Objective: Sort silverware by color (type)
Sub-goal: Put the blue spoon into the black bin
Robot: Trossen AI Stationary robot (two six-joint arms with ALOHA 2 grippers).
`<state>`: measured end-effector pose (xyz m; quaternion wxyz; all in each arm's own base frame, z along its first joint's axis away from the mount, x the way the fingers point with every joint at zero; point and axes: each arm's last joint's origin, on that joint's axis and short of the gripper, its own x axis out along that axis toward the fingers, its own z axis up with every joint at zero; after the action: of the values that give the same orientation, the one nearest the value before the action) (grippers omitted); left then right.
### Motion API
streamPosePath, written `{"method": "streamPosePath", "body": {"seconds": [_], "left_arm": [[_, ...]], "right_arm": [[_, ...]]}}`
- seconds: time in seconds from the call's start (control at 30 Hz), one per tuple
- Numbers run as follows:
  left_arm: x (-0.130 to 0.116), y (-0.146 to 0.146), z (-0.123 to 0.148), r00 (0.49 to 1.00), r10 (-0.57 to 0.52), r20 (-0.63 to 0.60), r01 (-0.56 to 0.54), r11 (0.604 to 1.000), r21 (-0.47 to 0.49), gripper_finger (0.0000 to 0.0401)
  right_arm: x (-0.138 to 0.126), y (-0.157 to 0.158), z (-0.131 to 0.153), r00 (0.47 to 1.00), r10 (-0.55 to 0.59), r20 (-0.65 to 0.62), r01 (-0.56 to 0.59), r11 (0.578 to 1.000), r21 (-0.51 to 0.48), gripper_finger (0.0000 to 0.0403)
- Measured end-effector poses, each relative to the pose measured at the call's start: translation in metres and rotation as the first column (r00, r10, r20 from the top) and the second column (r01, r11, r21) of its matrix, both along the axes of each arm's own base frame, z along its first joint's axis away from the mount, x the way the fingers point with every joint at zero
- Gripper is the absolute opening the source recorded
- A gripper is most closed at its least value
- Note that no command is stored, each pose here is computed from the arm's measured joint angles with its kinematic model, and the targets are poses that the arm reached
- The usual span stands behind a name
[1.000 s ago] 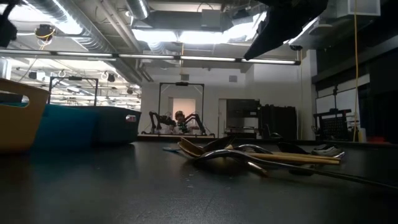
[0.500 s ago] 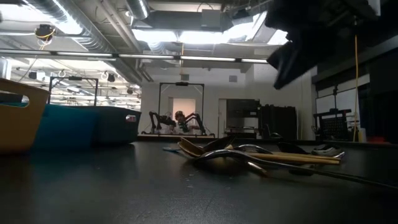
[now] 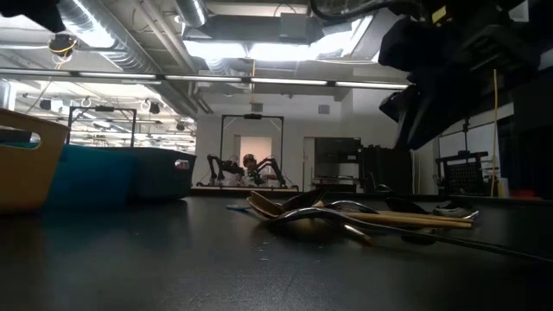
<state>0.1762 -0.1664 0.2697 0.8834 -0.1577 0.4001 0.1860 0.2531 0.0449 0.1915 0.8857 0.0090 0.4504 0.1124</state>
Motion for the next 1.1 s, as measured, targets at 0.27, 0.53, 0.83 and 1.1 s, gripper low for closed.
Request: {"method": "streamPosePath", "body": {"seconds": [0.27, 0.53, 0.83, 1.1], "left_arm": [[0.017, 0.010, 0.003, 0.998, -0.025, 0.050, 0.021, 0.996, 0.081, 0.0064], [0.036, 0.020, 0.008, 0.993, -0.046, 0.113, 0.032, 0.992, 0.121, 0.0064], [0.046, 0.032, 0.010, 0.993, -0.041, 0.108, 0.023, 0.987, 0.161, 0.0064], [0.050, 0.039, 0.010, 0.994, -0.015, 0.108, -0.003, 0.987, 0.161, 0.0064]], "right_arm": [[0.003, 0.001, -0.006, 1.000, 0.002, -0.004, -0.002, 1.000, -0.001, 0.0103], [0.009, 0.002, -0.028, 0.996, 0.004, -0.094, -0.006, 1.000, -0.014, 0.0103], [0.013, 0.002, -0.046, 0.987, 0.028, -0.159, -0.033, 0.999, -0.029, 0.0103], [0.015, 0.003, -0.056, 0.981, 0.027, -0.194, -0.035, 0.999, -0.035, 0.0103]]}}
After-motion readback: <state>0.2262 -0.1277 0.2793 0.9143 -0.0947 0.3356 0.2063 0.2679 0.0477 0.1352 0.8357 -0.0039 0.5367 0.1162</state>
